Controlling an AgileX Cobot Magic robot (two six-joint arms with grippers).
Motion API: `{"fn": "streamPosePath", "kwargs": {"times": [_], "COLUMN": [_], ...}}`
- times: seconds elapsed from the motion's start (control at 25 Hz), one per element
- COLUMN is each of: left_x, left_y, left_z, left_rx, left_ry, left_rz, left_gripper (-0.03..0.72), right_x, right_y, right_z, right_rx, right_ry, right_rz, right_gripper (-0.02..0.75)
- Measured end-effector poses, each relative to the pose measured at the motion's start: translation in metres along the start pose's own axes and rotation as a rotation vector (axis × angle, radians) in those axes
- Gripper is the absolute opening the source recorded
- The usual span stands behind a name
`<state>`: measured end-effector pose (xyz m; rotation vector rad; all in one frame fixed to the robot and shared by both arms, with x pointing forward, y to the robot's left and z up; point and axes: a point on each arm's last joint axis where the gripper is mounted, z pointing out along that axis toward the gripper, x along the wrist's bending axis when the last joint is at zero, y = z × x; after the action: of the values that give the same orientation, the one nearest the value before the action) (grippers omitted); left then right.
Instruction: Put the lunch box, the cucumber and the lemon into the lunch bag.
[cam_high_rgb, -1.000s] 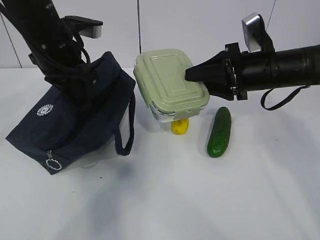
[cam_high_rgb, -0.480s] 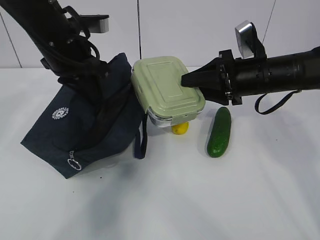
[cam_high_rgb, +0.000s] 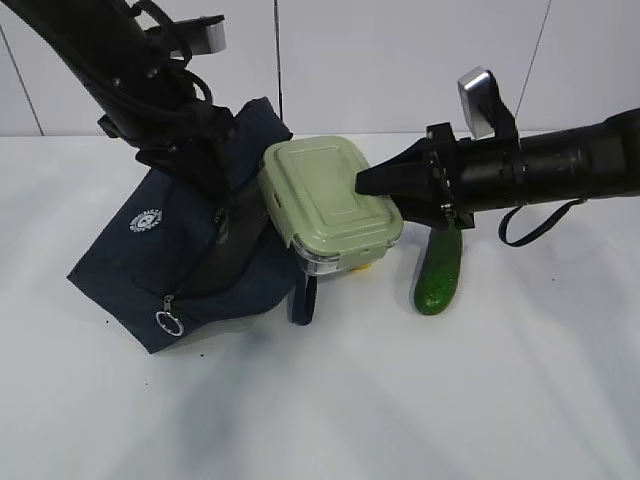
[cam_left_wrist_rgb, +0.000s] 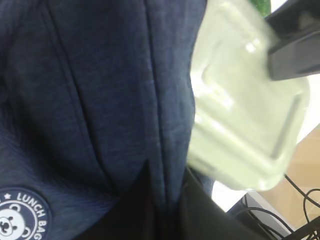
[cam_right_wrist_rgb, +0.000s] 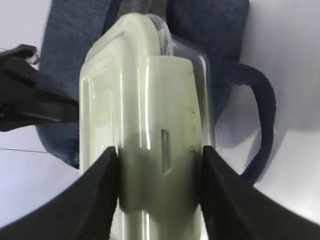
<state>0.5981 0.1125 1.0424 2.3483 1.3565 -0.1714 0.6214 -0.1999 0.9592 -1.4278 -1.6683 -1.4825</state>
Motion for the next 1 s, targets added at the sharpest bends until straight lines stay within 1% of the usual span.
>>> {"fn": "streamPosePath", "kwargs": {"times": [0.08,0.28,0.48,0.68,1.0], "left_x": [-0.001,-0.004,-0.013,-0.019,-0.020], "left_y": [0.001,0.001,0.000,0.000,0.001], "left_z": [0.000,0.000,0.003,0.004,0.004], "left_rx": [-0.008,-0.010,0.001,0.001,-0.001], "left_ry": [-0.014,-0.028,-0.041,-0.065,-0.081], "left_rz": [-0.007,-0.011,0.007,0.006,-0.002], "left_gripper": [0.011,0.011,0.011,0.011,0.010], "right_x": [-0.006,-0.012,-0.014,-0.001,0.011], "right_y": [-0.004,-0.011,-0.010,0.000,0.007], "right_z": [0.007,0.022,0.040,0.053,0.069], "right_rx": [0.020,0.037,0.047,0.044,0.035], "right_ry": [0.001,0.017,0.043,0.067,0.050], "right_rz": [0.016,0.039,0.038,-0.023,-0.089], "right_gripper": [0.363,0.363,0.363,0.363,0.363]}}
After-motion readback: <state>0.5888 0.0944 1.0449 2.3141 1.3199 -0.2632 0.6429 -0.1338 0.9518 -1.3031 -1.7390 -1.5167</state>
